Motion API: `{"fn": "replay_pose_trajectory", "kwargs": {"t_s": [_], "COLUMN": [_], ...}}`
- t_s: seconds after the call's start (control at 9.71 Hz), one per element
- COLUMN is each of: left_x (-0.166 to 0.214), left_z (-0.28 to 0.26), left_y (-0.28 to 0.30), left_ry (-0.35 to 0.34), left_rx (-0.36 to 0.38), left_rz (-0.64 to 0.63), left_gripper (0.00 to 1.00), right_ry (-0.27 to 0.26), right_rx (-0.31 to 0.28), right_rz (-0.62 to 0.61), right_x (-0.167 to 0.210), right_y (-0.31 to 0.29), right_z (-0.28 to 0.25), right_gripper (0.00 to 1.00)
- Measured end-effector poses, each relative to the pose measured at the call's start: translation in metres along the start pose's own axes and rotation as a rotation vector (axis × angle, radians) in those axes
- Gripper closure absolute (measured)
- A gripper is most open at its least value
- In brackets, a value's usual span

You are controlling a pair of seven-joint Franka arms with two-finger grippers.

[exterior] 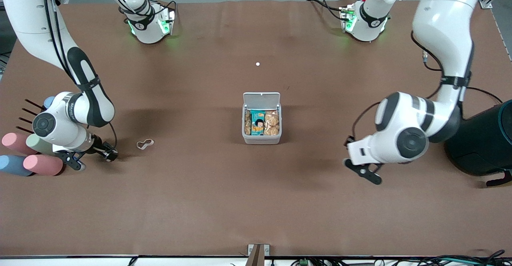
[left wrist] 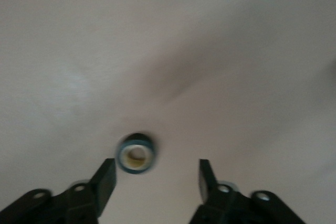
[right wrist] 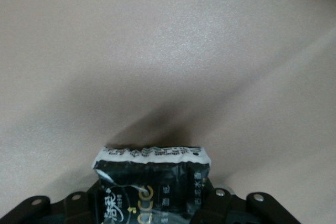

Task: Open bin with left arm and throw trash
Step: 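Move the left gripper to the black tape roll and grasp it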

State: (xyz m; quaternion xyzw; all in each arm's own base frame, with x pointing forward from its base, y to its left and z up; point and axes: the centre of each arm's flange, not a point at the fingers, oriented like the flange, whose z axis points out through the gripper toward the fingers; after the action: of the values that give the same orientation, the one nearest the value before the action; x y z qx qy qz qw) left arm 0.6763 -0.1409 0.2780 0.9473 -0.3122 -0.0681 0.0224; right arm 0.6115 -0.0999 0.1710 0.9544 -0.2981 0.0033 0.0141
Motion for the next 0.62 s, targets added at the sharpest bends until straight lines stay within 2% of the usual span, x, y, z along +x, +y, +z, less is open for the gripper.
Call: {"fn": "replay_pose_trajectory", "kwargs": {"t_s": [0.1,0.21,0.41,0.51,0.62], "left_x": [-0.019,-0.037,-0.05,-0.047,-0.042], "left_z": [0.03,0.06,0.095,0.099,0.099], "left_y": [-0.025,-0.037,-0.025,-0.015,-0.004], "left_ry": [0.01,0.019,0.028,0.028,0.029], "left_rx": [0.027,0.042,0.033,0.029,0.028], "left_rz": [0.035,0.049,0.045,0.024,0.005], "left_gripper": [0.08,0.0,0.0,0.0,0.0], "right_ry": [-0.027,-0.067,-0.126,-0.136,-0.125], "right_rx": [-0.01,-0.026,-0.06,-0.072,-0.072], "right_rz": [0.031,0.071,0.175,0.218,0.264], "right_x": [0.001,0.001,-0.009,-0.025,-0.052], "right_y": [-0.004,-0.016,-0.07,-0.106,-0.152], "right_z": [-0.007,-0.028,-0.102,-0.146,-0.185], "right_gripper": [0.48,0.56,0.59,0.65,0.77]}}
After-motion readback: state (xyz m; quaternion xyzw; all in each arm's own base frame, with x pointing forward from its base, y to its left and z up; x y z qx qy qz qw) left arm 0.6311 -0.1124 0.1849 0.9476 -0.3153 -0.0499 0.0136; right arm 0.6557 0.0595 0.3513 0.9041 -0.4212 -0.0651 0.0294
